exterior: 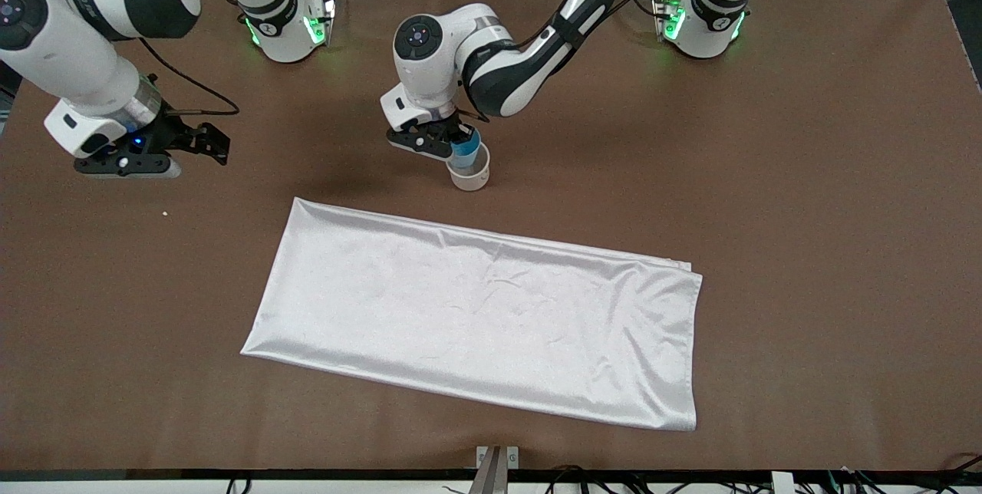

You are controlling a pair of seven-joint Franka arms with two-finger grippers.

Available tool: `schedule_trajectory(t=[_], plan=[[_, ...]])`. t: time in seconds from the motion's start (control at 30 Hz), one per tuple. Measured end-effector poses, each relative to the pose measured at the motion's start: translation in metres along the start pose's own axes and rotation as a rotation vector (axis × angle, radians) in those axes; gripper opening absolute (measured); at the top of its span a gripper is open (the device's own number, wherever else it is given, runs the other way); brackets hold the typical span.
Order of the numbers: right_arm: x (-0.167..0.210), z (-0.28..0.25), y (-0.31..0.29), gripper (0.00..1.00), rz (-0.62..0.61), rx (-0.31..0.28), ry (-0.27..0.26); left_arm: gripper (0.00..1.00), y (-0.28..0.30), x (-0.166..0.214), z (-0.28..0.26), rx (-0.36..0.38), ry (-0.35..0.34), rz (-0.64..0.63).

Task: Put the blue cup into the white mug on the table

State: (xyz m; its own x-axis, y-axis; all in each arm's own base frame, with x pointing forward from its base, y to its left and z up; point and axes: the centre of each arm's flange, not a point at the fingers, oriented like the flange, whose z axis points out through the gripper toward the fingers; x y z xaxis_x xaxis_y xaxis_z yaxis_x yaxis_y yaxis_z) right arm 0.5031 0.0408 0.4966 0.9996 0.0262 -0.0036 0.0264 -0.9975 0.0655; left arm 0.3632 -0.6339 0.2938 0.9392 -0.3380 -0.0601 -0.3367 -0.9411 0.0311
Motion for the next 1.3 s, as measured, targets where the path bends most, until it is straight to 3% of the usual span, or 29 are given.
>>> schedule_trajectory(t=[0.23,0.73,0.87,1.07,1.13,1.3], plan=[[0.018,-0.053,0.003,1.0,0.005,0.005,0.074,0.09,-0.002,0.002,0.001,0.02,0.016,0.01],[0.058,-0.078,0.02,1.0,0.037,0.008,0.003,0.11,-0.006,0.005,0.002,0.036,0.028,0.029],[0.059,-0.081,0.043,1.0,0.073,0.008,0.009,0.25,-0.008,0.007,0.002,0.066,0.055,0.052],[0.058,-0.089,0.069,1.0,0.111,0.008,0.02,0.52,-0.008,0.009,-0.001,0.072,0.07,0.059],[0.058,-0.091,0.071,1.0,0.116,0.009,0.018,0.65,-0.008,0.01,-0.005,0.069,0.076,0.058],[0.057,-0.093,0.069,1.0,0.118,0.03,0.013,0.85,-0.012,0.016,-0.02,0.061,0.093,0.047]])
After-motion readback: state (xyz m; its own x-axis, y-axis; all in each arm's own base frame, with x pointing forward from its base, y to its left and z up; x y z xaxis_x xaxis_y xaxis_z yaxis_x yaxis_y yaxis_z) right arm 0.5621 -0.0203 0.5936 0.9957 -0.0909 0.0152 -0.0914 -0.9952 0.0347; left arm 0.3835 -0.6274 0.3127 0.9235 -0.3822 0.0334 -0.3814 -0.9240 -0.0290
